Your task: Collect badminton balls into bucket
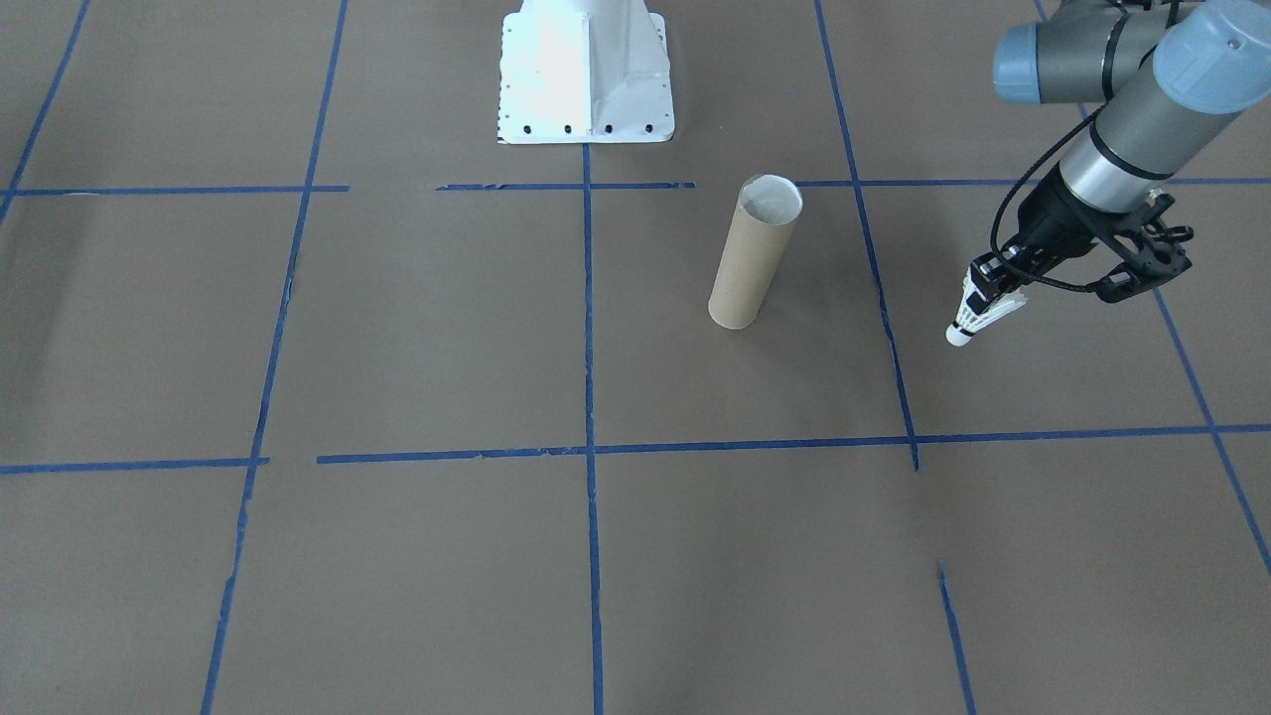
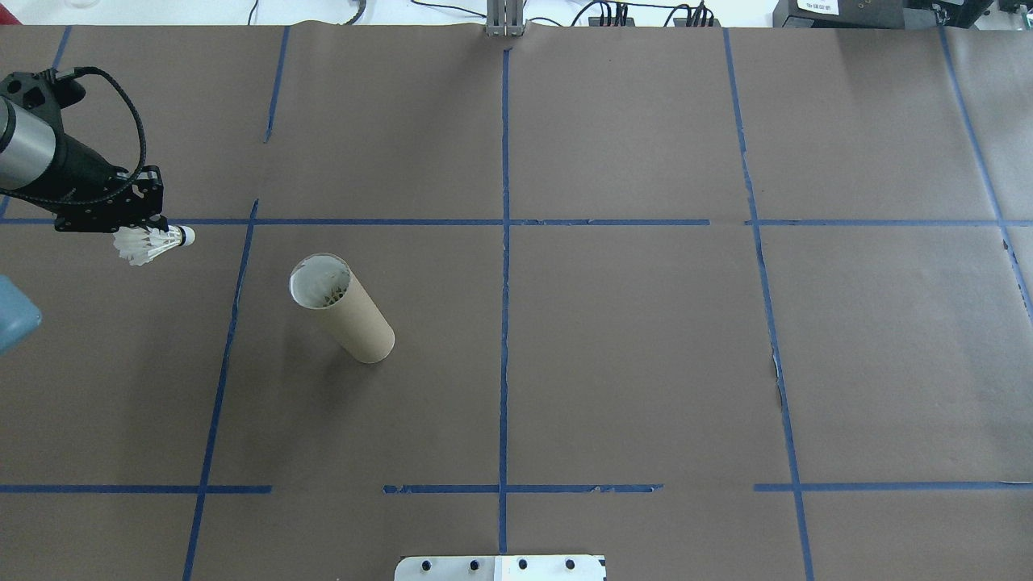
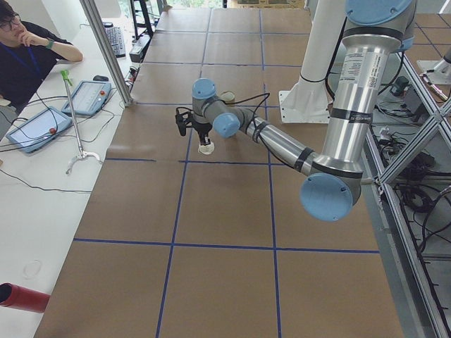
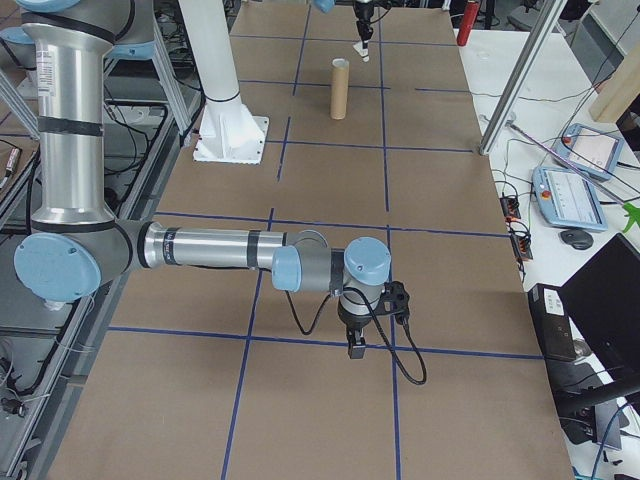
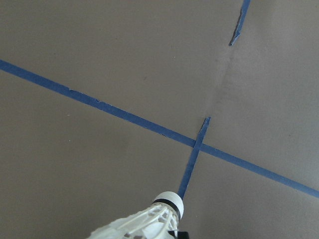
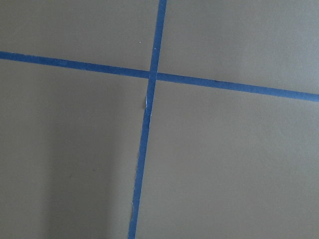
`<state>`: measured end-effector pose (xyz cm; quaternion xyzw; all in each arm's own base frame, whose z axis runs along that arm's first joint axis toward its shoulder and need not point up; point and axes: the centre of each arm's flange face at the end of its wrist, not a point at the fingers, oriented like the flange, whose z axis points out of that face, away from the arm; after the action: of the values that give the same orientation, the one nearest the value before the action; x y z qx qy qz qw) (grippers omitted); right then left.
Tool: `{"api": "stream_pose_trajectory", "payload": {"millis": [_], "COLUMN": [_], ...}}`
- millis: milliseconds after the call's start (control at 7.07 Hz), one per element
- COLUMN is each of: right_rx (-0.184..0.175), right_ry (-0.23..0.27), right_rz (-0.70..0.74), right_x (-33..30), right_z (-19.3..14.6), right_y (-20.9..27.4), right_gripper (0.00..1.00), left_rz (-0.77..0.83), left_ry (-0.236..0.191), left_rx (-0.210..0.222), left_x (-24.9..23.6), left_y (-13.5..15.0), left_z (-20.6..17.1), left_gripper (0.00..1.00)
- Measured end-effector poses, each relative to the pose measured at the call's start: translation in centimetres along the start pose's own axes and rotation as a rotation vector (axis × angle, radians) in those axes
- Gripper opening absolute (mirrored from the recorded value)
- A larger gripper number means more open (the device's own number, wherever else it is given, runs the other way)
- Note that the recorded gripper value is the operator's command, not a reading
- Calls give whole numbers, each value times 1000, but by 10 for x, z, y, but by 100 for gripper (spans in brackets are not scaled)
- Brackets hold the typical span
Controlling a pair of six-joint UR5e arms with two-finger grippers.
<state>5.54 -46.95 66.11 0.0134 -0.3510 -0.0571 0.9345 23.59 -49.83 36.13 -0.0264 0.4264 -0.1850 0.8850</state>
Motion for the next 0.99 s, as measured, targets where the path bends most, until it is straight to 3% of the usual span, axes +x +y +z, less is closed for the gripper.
{"api": "stream_pose_trajectory", "payload": {"millis": [283,566,707,990], "right_rx": [0,0,0,0], "right_ry": [0,0,0,0], "right_rz": [0,0,0,0], "right_x": [0,0,0,0], "right_z": [0,0,0,0], "right_y": [0,0,0,0], "right_gripper": [100,100,100,100], "left_rz": [25,48,43,49], "left_ry": [-167,-303,-346,-388], "left_rx": [34,29,25,8], "left_x": [55,95,113,150], "left_y": [6,17,24,45], "left_z": [-50,-92,-111,-137], "left_gripper": [0,0,0,0]}}
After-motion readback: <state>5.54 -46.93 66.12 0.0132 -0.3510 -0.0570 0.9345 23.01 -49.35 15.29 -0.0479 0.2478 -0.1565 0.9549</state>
